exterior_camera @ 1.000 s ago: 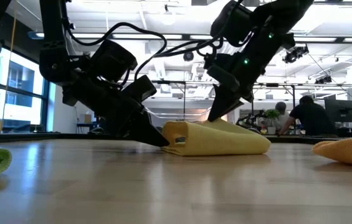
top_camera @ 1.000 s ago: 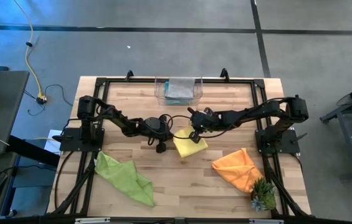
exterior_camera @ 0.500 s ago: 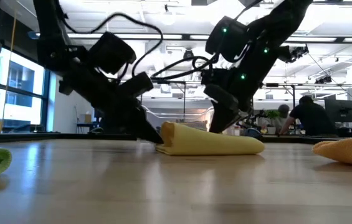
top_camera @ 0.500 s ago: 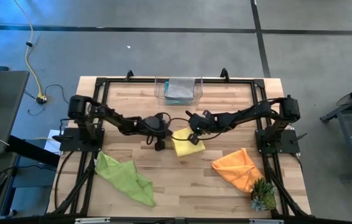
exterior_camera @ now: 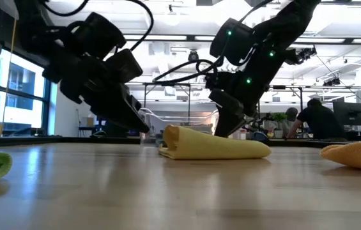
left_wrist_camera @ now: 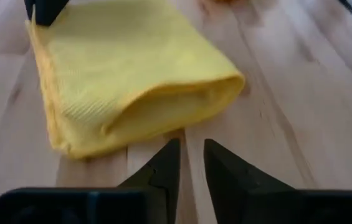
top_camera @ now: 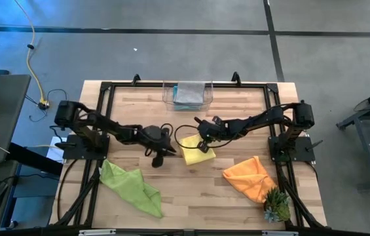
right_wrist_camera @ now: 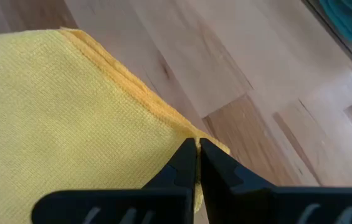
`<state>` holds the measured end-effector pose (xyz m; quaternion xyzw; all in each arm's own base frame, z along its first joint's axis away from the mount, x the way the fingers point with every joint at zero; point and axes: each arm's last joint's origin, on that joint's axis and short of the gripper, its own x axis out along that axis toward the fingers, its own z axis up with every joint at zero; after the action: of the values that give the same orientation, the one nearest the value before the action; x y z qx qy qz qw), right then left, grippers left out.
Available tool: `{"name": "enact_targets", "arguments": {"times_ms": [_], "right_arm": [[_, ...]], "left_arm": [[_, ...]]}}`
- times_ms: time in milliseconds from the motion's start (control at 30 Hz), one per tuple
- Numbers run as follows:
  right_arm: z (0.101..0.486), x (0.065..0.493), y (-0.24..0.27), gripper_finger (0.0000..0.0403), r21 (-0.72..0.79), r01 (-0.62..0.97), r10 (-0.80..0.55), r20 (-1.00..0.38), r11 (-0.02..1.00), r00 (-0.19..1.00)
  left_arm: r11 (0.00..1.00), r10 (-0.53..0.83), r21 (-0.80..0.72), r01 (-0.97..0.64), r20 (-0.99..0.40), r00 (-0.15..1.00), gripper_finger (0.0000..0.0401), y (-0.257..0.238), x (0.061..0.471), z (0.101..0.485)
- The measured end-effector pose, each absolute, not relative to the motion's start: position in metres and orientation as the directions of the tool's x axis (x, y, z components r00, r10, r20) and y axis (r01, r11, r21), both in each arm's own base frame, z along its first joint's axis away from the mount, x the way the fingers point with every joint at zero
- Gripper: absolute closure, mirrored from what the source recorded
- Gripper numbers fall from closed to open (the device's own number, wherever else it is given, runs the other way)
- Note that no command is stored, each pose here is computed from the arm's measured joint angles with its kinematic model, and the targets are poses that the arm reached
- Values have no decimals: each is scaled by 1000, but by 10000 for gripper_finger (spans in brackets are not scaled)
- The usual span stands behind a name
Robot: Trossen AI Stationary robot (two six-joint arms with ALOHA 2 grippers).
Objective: Fold microfiber towels
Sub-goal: Fold the yellow towel
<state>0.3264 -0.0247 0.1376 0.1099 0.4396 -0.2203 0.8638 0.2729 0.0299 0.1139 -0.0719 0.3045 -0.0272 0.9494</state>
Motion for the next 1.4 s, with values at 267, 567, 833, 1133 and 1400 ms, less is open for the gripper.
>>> {"name": "enact_targets", "arguments": {"times_ms": [267,567,833,1133,1400], "right_arm": [[139,329,-25,403,5,470,-285,-790,882,543],[139,329,-25,403,1,466,-285,-790,885,543],[139,329,-25,403,-2,466,-285,-793,885,539],[139,328,-25,403,-2,466,-285,-794,885,537],[138,328,-25,403,-1,472,-285,-799,882,530]], "left_arm": [[978,73,-129,-161,-516,854,396,24,291,87],[951,141,-196,-241,-418,898,399,27,300,73],[919,301,-111,-378,-423,855,401,31,298,71],[866,436,-3,-500,-482,760,401,32,292,67],[801,560,134,-583,-512,652,401,33,281,83]]}}
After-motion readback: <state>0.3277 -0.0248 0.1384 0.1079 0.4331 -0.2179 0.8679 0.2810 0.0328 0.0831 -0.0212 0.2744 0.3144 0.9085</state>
